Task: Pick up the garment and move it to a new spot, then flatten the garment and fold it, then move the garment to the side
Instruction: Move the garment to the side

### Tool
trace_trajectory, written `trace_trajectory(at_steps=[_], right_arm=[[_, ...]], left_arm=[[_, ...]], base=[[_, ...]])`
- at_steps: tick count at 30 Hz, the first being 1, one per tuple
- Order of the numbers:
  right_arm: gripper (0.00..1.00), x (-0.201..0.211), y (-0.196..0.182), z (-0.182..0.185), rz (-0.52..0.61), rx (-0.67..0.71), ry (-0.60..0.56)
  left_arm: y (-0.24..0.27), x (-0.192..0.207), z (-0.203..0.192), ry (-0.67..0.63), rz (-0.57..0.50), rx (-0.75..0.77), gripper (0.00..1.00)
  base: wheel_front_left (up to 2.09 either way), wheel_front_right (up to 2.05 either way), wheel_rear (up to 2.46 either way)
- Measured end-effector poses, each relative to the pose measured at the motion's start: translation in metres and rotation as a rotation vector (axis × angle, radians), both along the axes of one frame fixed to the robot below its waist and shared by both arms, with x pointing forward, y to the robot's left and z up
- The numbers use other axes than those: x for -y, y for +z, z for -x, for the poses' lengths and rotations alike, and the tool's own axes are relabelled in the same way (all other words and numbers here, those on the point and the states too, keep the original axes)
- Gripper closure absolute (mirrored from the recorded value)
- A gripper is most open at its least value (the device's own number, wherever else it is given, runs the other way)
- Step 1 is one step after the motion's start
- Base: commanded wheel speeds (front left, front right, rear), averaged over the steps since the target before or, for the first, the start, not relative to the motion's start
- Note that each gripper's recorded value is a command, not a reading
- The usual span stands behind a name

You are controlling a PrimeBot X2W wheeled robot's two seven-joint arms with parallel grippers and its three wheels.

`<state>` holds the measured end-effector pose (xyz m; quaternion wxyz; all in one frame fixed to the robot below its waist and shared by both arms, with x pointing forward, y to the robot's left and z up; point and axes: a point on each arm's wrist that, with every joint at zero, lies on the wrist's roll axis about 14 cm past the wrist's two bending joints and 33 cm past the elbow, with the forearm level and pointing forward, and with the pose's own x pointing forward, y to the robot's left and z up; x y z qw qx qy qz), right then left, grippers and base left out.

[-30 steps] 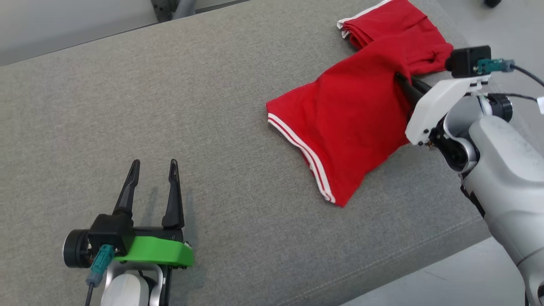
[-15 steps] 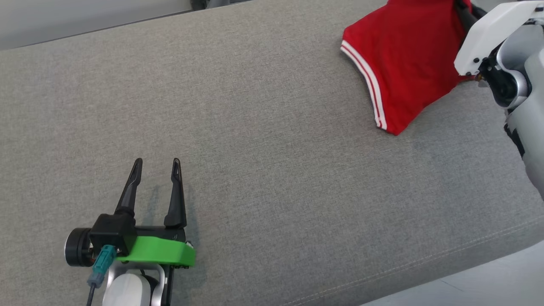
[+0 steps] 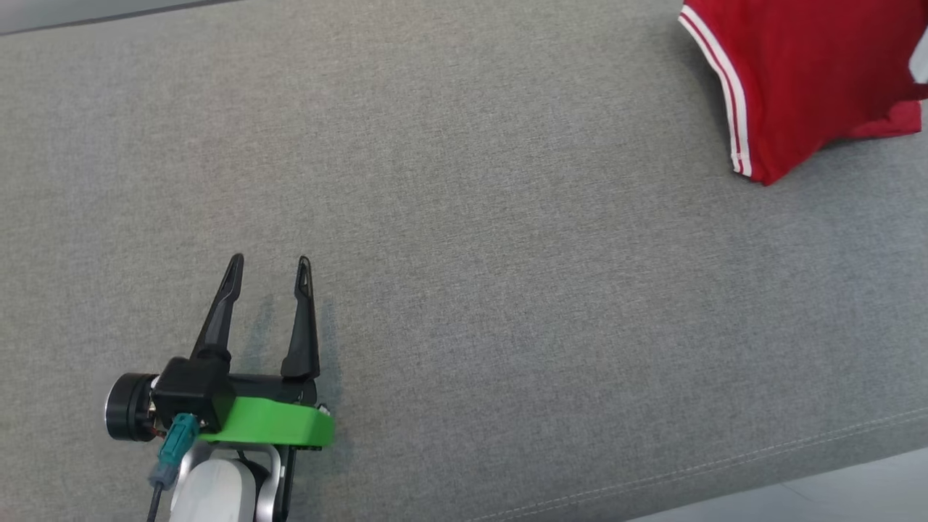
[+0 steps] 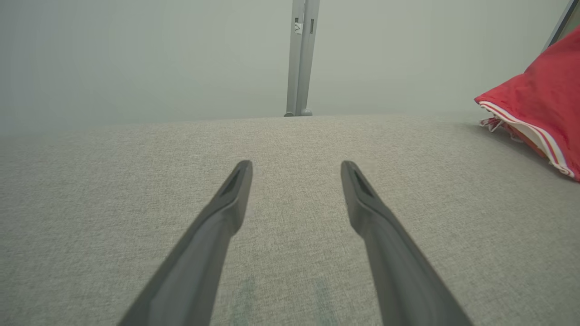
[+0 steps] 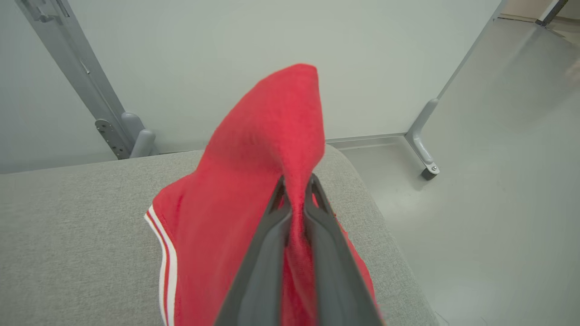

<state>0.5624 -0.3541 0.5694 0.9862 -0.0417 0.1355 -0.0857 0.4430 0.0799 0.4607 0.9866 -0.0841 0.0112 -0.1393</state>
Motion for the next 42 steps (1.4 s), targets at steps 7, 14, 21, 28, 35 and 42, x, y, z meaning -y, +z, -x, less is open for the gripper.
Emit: trace_trajectory(at_steps=[7,14,21,28,35,42], right_arm=[[1.00,0.034,-0.024,-0.005,0.065,-0.043,-0.077],[1.00,0.066,-0.045,-0.013,0.124,-0.091,-0.148],[1.00,0.077,-0.082,-0.020,0.131,-0.160,-0.185],[0.00,0.084,-0.103,-0.021,0.222,-0.190,-0.174],[0.00,0.078,-0.088,-0.030,0.261,-0.093,-0.155],[0.00,0.060,-0.077,-0.035,0.269,-0.021,-0.132]], left_arm=[[-0.004,-0.013,-0.005,0.027,-0.020,0.003,0.00],[-0.016,-0.028,-0.010,0.059,-0.045,-0.015,0.00],[-0.035,-0.043,-0.009,0.084,-0.079,-0.059,0.00],[-0.046,-0.049,-0.012,0.089,-0.101,-0.079,0.00],[-0.048,-0.045,-0.014,0.073,-0.106,-0.081,0.00],[-0.043,-0.040,-0.015,0.059,-0.104,-0.069,0.00]], base=[[0.00,0.00,0.00],[0.00,0.00,0.00],[0.00,0.00,0.00],[0.00,0.00,0.00],[0.00,0.00,0.00],[0.00,0.00,0.00]])
